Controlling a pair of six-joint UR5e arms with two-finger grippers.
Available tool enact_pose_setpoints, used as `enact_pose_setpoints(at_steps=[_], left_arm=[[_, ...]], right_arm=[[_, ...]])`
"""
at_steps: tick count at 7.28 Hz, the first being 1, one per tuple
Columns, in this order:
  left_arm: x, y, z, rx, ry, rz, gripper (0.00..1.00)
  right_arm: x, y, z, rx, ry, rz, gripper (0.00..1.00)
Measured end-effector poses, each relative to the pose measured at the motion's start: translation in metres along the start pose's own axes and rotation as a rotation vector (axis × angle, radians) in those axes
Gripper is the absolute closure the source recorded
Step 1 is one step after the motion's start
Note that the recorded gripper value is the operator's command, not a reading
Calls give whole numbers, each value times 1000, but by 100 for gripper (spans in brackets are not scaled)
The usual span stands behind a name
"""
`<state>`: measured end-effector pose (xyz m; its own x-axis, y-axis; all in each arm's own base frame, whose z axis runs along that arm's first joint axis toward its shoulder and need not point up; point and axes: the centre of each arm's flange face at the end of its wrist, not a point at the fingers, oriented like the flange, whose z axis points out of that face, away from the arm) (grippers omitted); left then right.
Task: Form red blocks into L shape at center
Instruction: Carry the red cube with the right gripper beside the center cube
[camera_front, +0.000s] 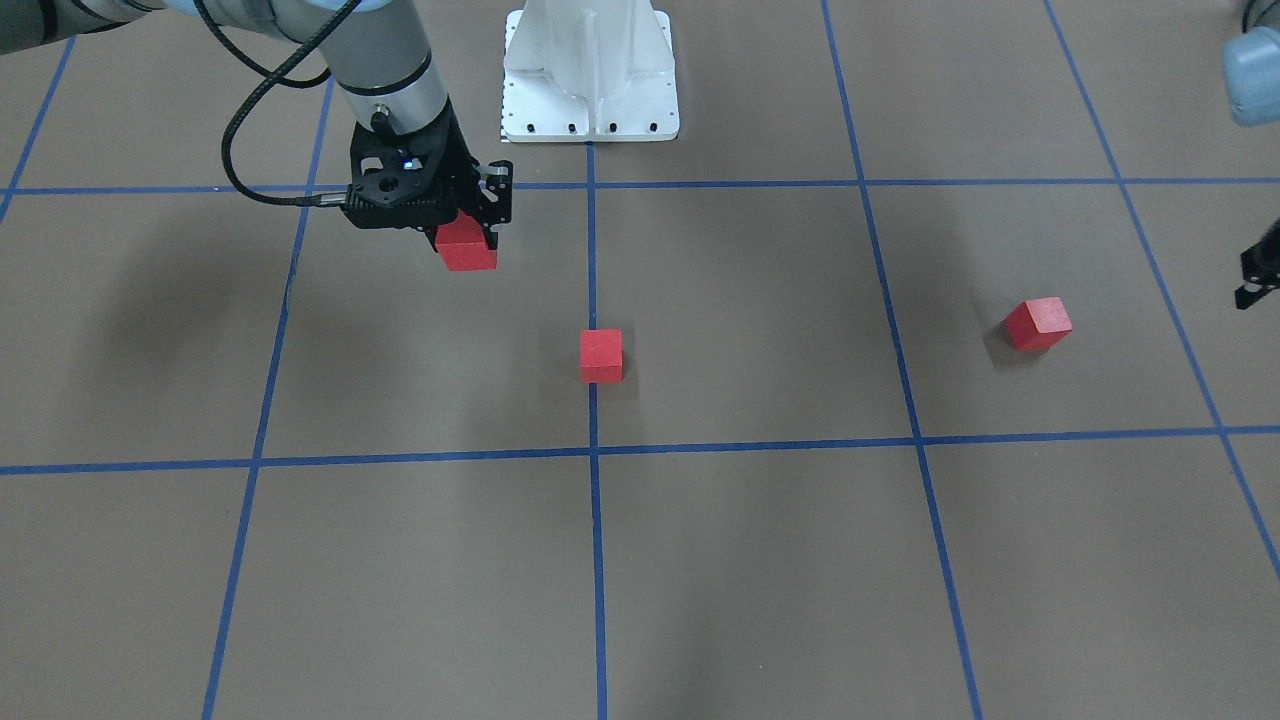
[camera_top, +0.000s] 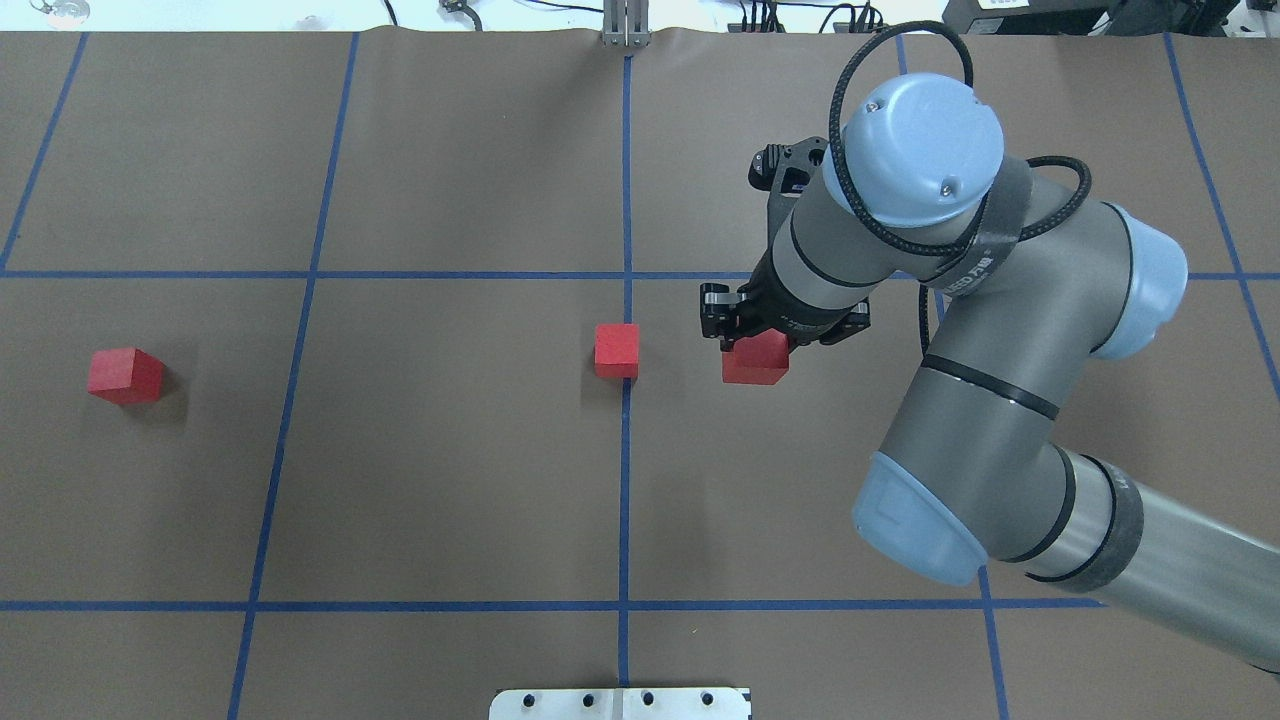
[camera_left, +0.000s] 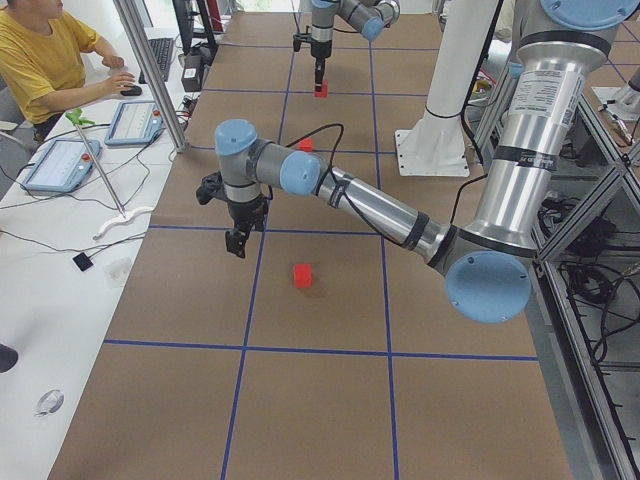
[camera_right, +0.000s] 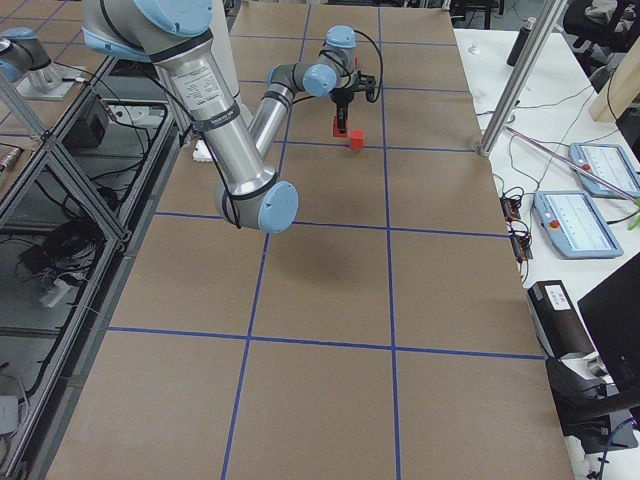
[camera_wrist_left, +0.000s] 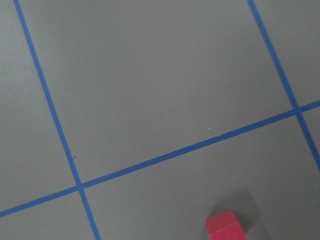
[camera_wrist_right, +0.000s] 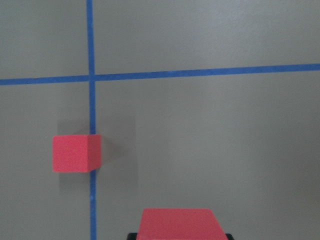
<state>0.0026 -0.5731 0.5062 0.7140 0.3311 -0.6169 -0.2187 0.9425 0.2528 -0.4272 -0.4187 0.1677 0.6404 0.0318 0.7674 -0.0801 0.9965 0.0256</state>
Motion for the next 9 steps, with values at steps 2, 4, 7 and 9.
enact_pose_setpoints(at_steps=[2, 4, 7, 9], left_arm=[[-80, 27, -9, 35, 15, -25, 0], [-99, 37, -11, 42, 17, -42, 0], [-103, 45, -6, 36, 19, -49, 0], [-103, 45, -5, 36, 20, -49, 0]], right_arm=[[-29, 22, 9, 9, -1, 19, 100], [-79, 35, 38, 18, 32, 43, 100], [-136, 20, 75, 0, 96, 7, 100], [-141, 14, 88, -9, 120, -26, 100]])
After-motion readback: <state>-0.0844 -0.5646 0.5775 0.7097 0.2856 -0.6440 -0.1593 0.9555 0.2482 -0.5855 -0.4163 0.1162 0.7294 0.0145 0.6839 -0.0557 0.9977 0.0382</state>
